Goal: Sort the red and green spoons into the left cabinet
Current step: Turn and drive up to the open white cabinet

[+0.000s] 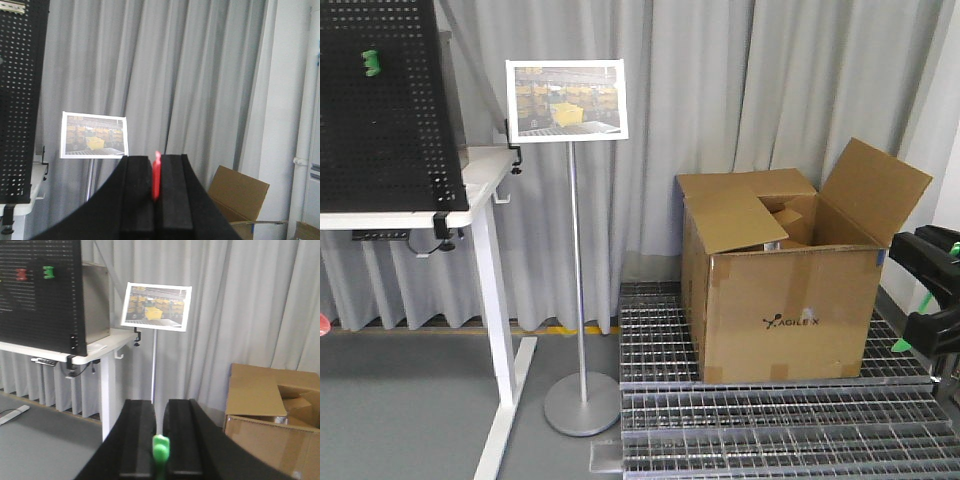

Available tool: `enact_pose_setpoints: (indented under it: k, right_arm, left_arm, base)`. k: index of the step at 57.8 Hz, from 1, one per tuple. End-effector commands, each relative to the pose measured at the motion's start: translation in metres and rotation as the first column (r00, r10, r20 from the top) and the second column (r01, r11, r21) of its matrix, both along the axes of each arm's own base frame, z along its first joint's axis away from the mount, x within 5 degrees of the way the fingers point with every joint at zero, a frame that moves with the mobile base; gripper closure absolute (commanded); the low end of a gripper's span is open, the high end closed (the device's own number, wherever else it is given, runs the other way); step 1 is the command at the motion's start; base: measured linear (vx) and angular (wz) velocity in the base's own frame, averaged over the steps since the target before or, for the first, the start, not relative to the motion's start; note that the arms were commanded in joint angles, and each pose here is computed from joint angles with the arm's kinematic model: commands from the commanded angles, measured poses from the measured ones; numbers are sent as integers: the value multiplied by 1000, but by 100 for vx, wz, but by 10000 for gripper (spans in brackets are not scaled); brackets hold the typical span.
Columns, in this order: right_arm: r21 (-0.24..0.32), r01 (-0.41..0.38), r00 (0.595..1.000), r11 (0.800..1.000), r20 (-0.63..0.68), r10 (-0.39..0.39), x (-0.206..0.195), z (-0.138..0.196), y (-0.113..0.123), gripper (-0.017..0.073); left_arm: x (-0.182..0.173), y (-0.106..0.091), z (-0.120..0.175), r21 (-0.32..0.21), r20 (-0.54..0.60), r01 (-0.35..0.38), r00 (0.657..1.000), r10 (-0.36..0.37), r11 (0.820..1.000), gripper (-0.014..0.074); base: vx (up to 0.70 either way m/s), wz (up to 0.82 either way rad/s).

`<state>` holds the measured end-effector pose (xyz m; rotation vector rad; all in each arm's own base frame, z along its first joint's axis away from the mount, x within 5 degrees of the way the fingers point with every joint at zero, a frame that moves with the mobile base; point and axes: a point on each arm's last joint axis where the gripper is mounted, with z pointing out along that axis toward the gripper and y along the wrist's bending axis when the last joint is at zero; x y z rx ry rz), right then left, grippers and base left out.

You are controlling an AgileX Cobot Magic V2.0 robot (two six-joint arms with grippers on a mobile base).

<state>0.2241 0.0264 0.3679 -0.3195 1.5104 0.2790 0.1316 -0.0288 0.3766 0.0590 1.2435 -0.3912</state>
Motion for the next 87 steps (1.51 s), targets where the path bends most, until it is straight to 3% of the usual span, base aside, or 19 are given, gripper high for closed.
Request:
enact_pose_setpoints:
  k: [1, 44, 87]
  right_arm:
    - [25, -16, 998, 1000, 62, 14, -5, 16, 1, 568]
    - [28, -15, 998, 1000, 62, 13, -5, 16, 1, 568]
    - [28, -15, 998, 999, 62, 14, -5, 16, 1, 568]
  left_arm:
    - [-5, -1, 17, -30, 93, 31, 995, -28, 999, 600]
    - [-5, -1, 17, -30, 92, 30, 995, -28, 999, 600]
    - [-5, -1, 17, -30, 93, 31, 995, -28, 999, 600]
  base:
    - [48, -9]
    - [35, -26]
    - [18, -67]
